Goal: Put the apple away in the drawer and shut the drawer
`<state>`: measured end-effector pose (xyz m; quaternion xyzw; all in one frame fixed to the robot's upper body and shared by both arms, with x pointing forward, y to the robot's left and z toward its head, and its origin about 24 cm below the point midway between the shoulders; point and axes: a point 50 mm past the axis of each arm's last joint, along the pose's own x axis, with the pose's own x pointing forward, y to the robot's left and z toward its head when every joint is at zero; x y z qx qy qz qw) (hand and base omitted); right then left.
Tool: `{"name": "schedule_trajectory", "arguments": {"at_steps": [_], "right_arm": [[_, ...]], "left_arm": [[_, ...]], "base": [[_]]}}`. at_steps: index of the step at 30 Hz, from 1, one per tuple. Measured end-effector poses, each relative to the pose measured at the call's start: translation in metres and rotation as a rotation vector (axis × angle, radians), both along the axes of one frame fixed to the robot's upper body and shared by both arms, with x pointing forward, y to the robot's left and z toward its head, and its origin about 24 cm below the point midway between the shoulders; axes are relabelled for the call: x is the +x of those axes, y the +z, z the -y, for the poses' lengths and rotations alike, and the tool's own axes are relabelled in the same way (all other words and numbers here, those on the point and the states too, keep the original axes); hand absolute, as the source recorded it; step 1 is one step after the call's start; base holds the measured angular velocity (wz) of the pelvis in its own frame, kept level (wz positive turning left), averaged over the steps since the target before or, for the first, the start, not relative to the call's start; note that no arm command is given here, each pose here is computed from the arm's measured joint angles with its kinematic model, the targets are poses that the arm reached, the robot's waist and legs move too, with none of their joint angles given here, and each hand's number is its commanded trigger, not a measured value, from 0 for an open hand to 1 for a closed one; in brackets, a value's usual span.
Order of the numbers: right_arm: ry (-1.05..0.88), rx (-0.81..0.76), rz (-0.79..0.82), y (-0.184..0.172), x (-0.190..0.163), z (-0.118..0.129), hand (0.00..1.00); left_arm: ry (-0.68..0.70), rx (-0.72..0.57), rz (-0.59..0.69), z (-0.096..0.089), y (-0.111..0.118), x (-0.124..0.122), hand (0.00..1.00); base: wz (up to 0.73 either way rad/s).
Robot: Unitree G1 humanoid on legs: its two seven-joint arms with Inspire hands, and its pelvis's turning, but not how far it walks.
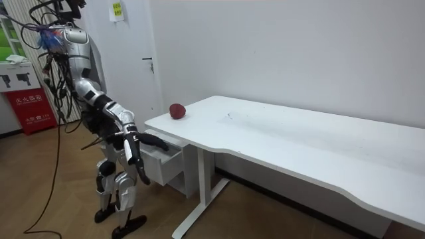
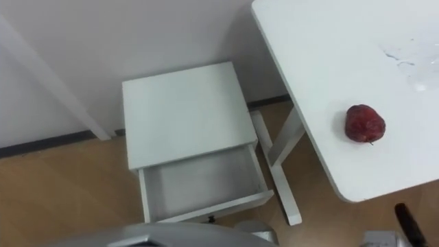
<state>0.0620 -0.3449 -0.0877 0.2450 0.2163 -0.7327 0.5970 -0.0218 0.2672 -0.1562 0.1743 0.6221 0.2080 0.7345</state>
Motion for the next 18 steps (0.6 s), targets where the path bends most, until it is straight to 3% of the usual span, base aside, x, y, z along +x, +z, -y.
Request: {"name": "schedule_trajectory", "arguments": {"at_steps": [8,18], "right_arm": [[-0.072,-0.186,0.028,0.039,0.021,0.011,0.0],[-0.018,-0.482,-0.028,0.08,0.047,0.013,0.0]], "left_arm": [[-0.041,0.018,0.041,-0.004,0.003,0.006,0.0],[-0.11,0.002,0.086,0.001,0.003,0.02,0.0]], "base": [[-0.01],[0.0]]}}
